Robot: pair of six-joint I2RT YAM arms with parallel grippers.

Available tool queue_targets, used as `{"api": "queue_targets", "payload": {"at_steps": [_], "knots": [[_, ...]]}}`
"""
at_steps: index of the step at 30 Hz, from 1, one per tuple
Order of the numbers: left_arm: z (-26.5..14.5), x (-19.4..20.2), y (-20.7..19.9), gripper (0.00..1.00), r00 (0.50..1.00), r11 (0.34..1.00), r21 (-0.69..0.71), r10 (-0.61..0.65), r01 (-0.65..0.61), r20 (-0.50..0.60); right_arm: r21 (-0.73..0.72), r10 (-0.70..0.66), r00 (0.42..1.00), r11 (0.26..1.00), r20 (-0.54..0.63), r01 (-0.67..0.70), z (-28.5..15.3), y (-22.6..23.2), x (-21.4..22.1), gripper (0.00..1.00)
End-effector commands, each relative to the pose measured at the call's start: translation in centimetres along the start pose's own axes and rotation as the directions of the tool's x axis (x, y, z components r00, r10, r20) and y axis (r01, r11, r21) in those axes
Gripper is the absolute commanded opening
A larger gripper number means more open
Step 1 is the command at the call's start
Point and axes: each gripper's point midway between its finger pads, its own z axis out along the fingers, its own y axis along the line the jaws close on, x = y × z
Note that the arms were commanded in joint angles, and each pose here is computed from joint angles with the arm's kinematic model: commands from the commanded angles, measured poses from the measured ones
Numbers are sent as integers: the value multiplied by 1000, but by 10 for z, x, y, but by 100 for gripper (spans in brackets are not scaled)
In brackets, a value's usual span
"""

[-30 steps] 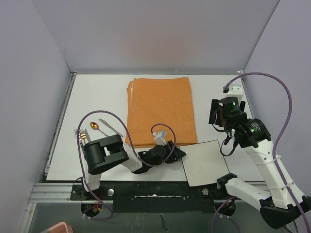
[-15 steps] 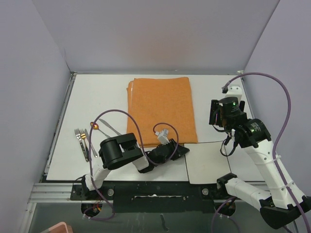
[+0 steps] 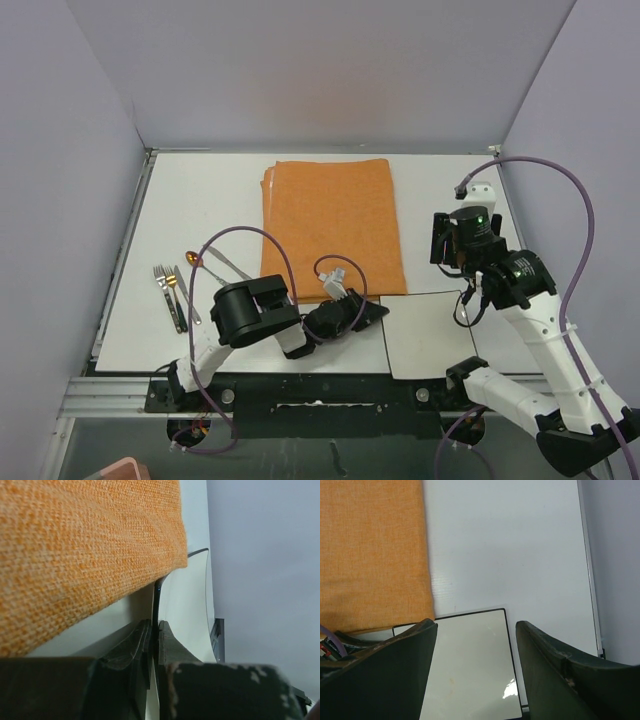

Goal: Set the dinner table for one person
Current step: Pick up the plate at the center of the board.

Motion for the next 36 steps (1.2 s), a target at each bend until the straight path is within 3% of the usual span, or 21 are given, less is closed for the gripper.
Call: {"api": "queue_targets", "payload": {"at_steps": [1, 10, 16, 21, 28, 36], "knots": [[-13, 11, -7, 0, 989, 992, -26, 124, -126, -78, 3, 31, 999, 1000, 28, -31, -4, -4, -1, 65], [-26, -20, -115, 0, 949, 948, 83, 313, -308, -46, 6, 59, 998, 998, 12, -59, -1, -5, 15, 65], [-41, -45, -152, 0, 935, 931, 101, 353, -351, -8, 1, 74, 997, 997, 7, -74, 3, -1, 16, 65], [-53, -79, -156, 0, 919, 918, 49, 392, -394, 37, 5, 85, 996, 996, 21, -85, 2, -2, 13, 65], [-70, -164, -144, 0, 882, 891, -79, 453, -446, 127, -20, 119, 993, 993, -20, -119, 6, 5, 29, 66], [-84, -227, -121, 0, 867, 883, -173, 464, -437, 181, -258, 234, 956, 926, -177, -275, 24, 60, 103, 67]]}}
